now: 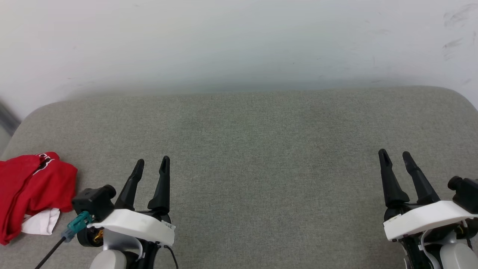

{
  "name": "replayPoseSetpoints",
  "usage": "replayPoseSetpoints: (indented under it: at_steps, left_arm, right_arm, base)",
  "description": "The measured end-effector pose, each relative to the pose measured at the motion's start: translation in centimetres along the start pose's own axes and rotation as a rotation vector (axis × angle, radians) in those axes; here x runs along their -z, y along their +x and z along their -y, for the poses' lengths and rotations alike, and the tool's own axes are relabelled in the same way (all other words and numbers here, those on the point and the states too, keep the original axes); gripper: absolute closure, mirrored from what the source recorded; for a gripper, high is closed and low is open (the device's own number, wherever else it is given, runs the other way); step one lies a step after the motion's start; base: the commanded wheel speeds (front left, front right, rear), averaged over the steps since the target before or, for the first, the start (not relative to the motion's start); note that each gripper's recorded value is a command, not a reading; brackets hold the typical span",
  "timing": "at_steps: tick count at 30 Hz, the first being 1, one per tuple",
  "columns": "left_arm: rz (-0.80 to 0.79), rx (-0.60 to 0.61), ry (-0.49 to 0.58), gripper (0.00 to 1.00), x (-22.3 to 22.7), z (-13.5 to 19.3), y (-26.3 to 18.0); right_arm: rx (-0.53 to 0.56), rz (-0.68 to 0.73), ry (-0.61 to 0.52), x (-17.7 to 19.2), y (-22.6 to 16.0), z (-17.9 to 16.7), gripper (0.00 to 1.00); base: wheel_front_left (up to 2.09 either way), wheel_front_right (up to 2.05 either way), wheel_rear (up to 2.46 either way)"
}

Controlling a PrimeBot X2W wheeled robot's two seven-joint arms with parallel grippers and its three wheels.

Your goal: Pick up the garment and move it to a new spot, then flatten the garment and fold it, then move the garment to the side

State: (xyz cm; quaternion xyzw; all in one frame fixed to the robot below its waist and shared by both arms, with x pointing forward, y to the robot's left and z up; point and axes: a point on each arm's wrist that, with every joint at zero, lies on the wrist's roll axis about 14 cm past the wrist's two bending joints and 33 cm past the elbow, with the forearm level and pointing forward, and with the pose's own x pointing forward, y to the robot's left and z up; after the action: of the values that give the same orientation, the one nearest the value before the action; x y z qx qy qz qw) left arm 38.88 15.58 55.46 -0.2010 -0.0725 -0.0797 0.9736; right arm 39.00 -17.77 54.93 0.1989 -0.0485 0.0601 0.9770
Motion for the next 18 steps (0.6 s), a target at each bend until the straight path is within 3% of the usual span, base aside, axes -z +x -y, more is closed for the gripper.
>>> replayPoseSetpoints:
  at_steps: [18]
  left_arm:
    - [0.004, 0.015, 0.207, 0.0, 0.04, 0.18, 0.06]
  right_arm:
    - [-0.005, 0.0, -0.192, -0.44, -0.07, -0.11, 0.0]
  base:
    - [0.0, 0.0, 0.0]
